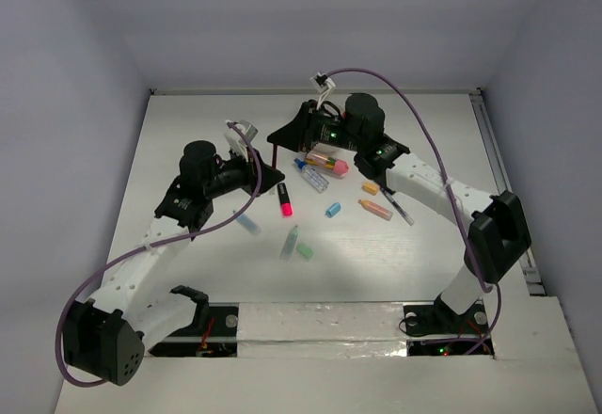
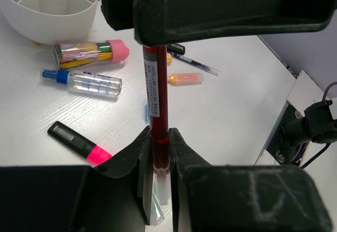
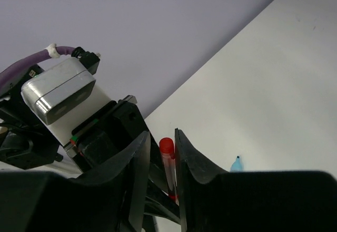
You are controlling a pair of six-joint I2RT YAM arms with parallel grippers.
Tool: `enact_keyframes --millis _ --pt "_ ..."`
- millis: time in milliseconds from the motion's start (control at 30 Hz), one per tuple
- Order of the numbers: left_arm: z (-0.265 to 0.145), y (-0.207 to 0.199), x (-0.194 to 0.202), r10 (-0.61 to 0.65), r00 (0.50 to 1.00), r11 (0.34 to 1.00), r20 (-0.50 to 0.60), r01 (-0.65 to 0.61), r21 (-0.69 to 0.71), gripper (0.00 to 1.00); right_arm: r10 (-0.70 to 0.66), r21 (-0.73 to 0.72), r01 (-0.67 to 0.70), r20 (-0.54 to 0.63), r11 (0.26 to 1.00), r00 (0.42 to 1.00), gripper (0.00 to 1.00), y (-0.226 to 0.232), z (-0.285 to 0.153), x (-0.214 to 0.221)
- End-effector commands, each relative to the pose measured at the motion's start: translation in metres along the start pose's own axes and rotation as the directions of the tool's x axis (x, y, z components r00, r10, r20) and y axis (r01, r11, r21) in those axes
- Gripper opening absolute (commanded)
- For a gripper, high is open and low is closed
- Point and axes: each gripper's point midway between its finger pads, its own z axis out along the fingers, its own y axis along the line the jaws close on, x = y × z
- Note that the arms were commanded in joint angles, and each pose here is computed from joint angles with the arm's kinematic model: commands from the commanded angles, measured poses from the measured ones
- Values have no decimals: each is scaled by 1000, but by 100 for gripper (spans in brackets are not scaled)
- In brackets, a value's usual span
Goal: Sort the stationery into containers
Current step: Place the pen in the storage box.
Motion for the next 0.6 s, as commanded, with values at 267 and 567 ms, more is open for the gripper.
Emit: enact_keyframes --millis 267,567 --pt "-2 -14 -21 56 997 997 51 -58 42 0 -31 -48 29 -24 998 999 14 12 2 -2" --pt "-3 -16 -20 55 997 997 48 -58 56 80 -96 61 93 51 994 994 0 0 -7 -16"
